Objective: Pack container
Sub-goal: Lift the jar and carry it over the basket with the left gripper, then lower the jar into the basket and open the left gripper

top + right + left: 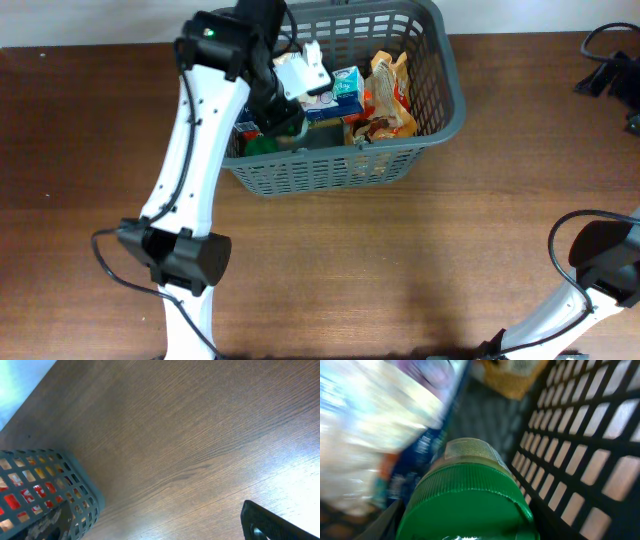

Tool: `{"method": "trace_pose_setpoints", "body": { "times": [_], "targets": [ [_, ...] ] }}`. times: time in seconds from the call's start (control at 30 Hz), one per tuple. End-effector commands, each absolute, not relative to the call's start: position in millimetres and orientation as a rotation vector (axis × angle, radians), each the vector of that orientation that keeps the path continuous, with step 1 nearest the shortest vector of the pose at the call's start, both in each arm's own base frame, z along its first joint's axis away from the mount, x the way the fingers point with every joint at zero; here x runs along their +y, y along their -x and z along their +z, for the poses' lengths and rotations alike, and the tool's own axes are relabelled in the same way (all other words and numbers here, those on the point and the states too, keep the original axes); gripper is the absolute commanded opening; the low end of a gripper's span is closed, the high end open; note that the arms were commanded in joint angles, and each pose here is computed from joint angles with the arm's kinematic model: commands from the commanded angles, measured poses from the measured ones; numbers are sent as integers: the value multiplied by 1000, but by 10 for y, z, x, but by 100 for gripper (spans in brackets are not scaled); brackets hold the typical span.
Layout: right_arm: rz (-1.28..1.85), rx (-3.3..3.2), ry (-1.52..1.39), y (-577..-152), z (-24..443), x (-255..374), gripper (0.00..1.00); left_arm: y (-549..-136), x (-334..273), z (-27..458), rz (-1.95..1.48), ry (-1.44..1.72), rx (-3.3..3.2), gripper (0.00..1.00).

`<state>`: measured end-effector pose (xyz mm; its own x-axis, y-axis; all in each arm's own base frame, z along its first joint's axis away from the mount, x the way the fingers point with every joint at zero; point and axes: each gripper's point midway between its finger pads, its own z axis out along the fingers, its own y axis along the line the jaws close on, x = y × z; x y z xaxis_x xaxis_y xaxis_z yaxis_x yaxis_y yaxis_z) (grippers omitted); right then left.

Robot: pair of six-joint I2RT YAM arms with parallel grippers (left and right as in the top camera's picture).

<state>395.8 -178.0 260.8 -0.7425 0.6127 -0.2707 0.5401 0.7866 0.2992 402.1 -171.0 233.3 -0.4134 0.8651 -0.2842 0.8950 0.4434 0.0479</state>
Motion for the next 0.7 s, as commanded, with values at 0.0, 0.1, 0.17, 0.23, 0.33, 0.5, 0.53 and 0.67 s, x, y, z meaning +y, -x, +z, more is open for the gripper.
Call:
{"method": "trace_pose_setpoints", "body": {
  "times": [0.0, 0.1, 0.17, 0.23, 0.33, 0.5, 0.53, 0.67],
  "targets": [
    [296, 2607, -885, -3945, 2654, -1769, 99, -3974, -1598, 2368, -86, -1535, 2447, 2],
    [296, 2607, -885, -3945, 2654, -1769, 99, -3936, -1578, 2331, -89, -1544, 2471, 2],
    [296, 2607, -885, -3945, 2654, -1769, 99, -3929, -1573, 2311, -92, -1533, 2486, 2],
    [296, 2607, -885, -3945, 2654, -1769, 99, -3935, -1520, 2276, -59, -1535, 2506, 2],
    [296, 2607, -885, -3945, 2654, -1769, 99, -3932, -1464, 2222, -47, -1536, 2532, 2],
    [296, 2607, -885, -3945, 2654, -1769, 99, -3945, -1265, 2105, 7, -1523, 2600, 1],
    [296, 2607, -885, -3945, 2654, -1769, 99, -3954, -1235, 2095, 0, -1511, 2608, 2],
    [296, 2607, -885, -3945, 2654, -1769, 99, -3988, -1187, 2097, -48, -1493, 2600, 2]
  ]
}}
